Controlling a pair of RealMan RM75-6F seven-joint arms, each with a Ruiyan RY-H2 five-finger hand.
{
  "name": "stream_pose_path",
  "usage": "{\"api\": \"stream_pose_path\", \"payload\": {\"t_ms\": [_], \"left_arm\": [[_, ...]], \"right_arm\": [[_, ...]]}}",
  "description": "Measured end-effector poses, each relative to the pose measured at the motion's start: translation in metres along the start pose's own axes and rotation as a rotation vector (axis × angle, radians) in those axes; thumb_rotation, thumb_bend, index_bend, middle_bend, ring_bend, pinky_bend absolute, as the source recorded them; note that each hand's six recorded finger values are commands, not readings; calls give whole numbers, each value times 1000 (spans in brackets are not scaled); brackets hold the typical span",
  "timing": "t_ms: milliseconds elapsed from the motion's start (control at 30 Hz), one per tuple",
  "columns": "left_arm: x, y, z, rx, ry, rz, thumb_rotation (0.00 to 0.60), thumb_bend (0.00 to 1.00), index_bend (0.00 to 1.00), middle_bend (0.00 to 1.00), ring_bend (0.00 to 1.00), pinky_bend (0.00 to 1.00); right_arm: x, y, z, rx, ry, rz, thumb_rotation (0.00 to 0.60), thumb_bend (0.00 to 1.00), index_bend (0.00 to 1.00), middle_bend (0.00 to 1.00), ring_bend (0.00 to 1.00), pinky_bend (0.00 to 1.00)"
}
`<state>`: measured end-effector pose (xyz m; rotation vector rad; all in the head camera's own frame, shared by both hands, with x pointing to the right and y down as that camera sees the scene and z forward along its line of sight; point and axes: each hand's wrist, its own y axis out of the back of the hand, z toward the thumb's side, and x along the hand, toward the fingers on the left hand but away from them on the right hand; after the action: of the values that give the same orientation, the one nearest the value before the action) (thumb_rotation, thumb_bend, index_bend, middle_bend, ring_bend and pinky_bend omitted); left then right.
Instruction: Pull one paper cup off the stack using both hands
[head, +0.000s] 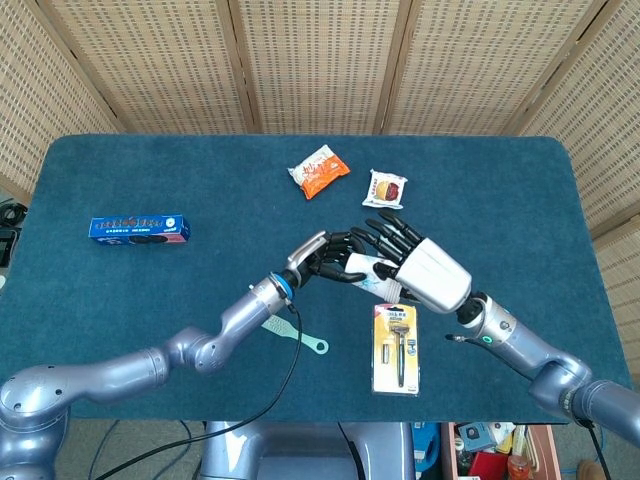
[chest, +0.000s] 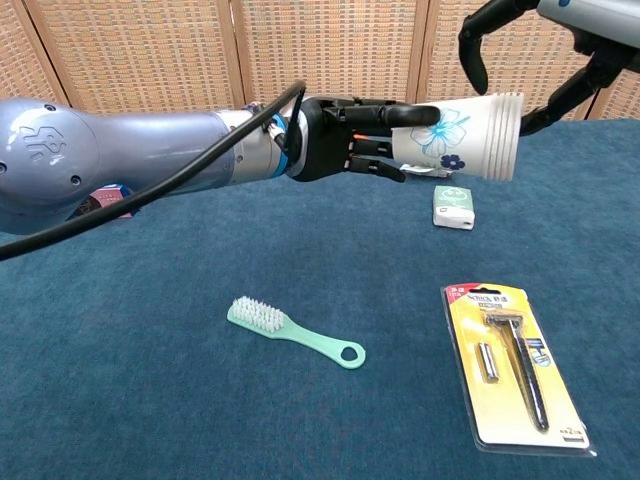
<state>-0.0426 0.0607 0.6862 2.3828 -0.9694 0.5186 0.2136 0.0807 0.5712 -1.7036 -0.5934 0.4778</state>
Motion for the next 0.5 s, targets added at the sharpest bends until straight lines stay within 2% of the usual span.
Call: {"api": "stream_pose_path", "payload": {"t_ms": [200,500], "left_arm": [[-1,-2,-1,-19,0,-5,600,197,546,496,512,488],[-2,-7,-3,-45,2,-16,600,197,546,496,512,488]], "right_arm": [[-1,-2,2,9,6,-3,600,499,646,130,0,57],[-3,-5,4,18,13,5,600,671,653,130,0,61]]}}
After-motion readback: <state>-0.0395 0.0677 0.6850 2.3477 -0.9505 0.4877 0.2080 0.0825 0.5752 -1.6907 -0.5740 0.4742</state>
